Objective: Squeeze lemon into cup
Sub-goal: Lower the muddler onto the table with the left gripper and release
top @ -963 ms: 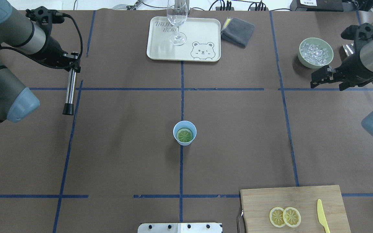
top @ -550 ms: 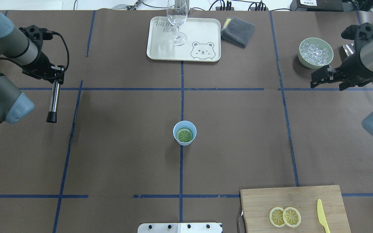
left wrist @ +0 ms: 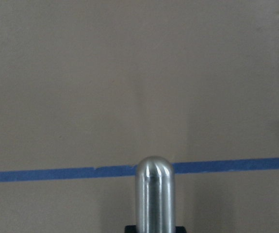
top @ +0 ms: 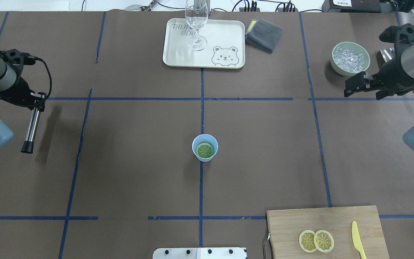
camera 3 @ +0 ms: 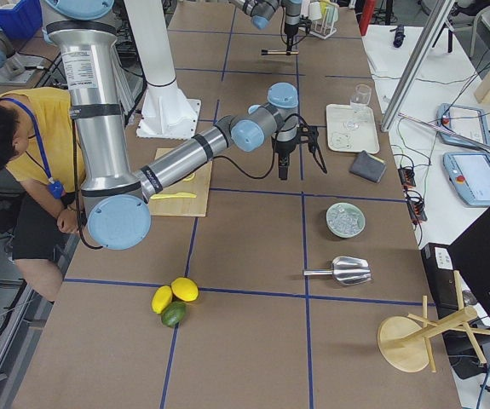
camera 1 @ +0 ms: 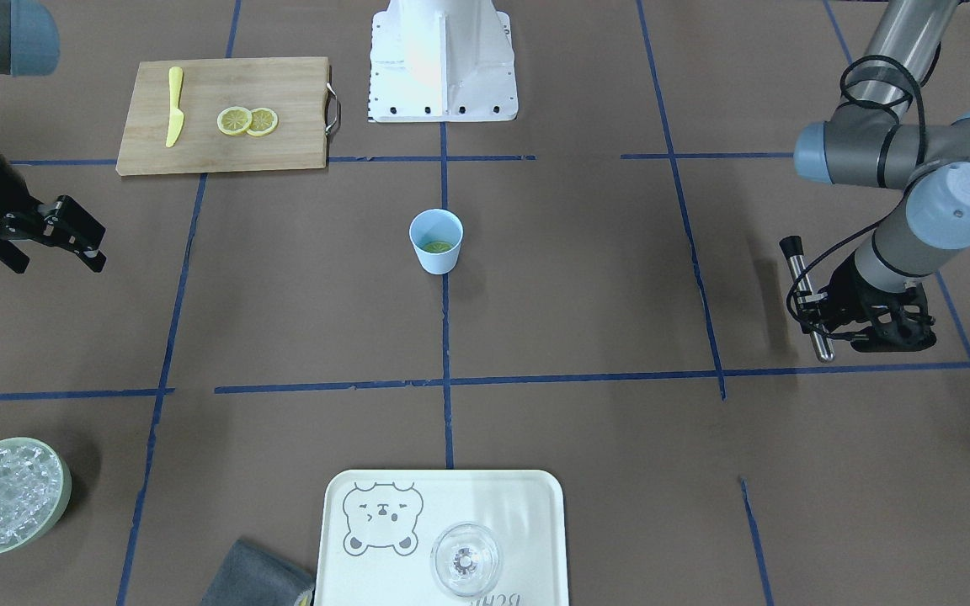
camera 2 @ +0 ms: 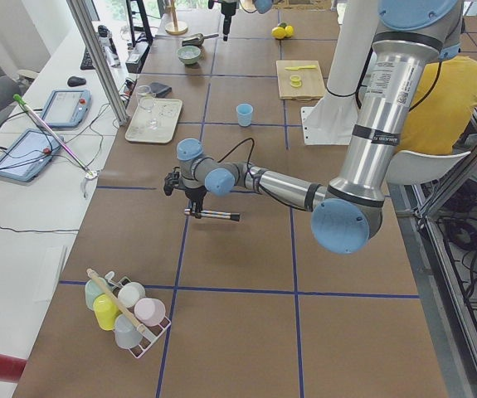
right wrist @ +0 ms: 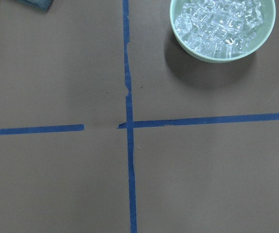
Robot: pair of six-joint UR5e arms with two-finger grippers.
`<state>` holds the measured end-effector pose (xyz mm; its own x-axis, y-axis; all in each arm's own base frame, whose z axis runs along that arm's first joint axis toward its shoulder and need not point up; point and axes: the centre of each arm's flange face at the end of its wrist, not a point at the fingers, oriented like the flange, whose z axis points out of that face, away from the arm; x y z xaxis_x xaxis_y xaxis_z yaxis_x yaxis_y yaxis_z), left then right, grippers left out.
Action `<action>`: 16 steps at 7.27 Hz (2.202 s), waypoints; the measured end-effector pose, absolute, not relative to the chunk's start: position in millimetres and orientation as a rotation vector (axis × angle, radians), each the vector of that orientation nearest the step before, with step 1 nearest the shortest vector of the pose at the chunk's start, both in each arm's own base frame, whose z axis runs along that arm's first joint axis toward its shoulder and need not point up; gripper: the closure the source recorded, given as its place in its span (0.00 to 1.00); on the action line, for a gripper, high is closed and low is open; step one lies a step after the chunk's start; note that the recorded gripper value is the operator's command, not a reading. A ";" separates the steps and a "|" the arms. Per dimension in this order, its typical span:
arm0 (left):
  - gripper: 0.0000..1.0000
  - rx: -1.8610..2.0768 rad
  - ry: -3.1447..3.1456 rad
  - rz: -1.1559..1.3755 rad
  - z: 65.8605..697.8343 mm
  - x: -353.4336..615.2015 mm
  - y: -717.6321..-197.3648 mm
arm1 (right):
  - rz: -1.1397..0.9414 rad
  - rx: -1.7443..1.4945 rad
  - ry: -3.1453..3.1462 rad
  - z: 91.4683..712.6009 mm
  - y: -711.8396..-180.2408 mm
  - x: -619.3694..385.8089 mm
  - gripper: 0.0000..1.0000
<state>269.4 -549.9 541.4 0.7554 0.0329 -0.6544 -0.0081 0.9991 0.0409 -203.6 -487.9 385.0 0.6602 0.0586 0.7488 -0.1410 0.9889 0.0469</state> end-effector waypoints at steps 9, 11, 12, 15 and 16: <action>1.00 0.002 0.714 0.014 554.2 273.9 -525.9 | 0.121 0.104 -0.851 381.6 -479.2 -198.6 0.00; 1.00 -0.004 0.712 0.029 555.8 281.1 -522.2 | 0.120 0.103 -0.850 382.0 -479.1 -199.0 0.00; 1.00 -0.006 0.711 0.031 556.8 282.2 -521.6 | 0.120 0.103 -0.850 382.2 -479.2 -199.1 0.00; 0.98 -0.011 0.708 0.034 559.0 284.1 -520.6 | 0.120 0.102 -0.850 382.5 -479.3 -199.2 0.00; 0.90 -0.013 0.707 0.036 559.8 285.8 -519.8 | 0.120 0.102 -0.850 382.5 -479.3 -199.2 0.00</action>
<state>285.8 -519.8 559.8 0.7598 0.0289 -0.6495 -0.0380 0.9993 0.0000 -199.2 -479.3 382.5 0.6543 0.0644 0.7535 -0.1462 0.9884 0.0424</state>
